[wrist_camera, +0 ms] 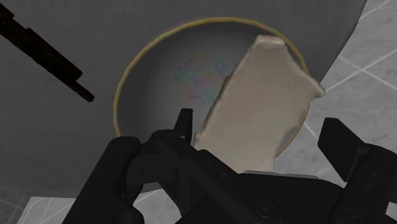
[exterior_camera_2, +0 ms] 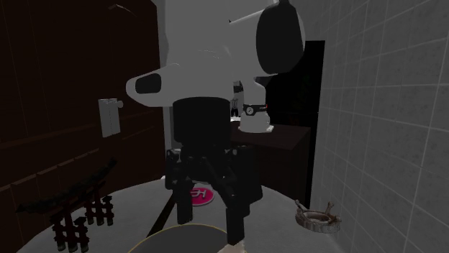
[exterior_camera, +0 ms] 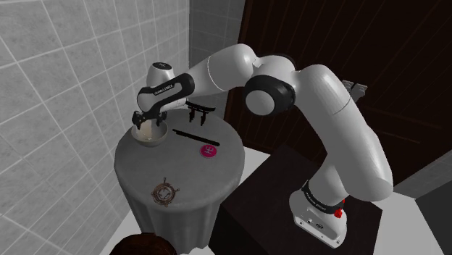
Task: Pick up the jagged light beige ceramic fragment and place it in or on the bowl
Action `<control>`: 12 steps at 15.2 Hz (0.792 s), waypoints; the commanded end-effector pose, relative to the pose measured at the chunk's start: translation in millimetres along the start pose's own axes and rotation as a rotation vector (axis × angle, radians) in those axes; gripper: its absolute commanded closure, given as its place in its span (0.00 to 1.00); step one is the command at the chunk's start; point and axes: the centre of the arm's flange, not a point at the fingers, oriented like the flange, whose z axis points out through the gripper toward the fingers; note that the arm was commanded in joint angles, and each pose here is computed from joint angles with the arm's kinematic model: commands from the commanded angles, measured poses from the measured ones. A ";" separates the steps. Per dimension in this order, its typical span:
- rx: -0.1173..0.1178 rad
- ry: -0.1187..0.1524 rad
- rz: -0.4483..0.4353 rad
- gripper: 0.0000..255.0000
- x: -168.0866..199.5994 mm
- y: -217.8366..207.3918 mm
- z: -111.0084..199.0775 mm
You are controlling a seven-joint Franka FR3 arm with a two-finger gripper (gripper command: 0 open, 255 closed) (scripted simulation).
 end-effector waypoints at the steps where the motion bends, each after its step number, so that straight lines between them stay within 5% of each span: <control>1: 0.000 0.000 0.000 0.00 0.6 0.4 -13.7; 4: 0.000 0.000 0.000 0.00 0.6 0.3 -50.5; 12: 0.000 0.000 0.000 0.00 0.6 0.3 -50.5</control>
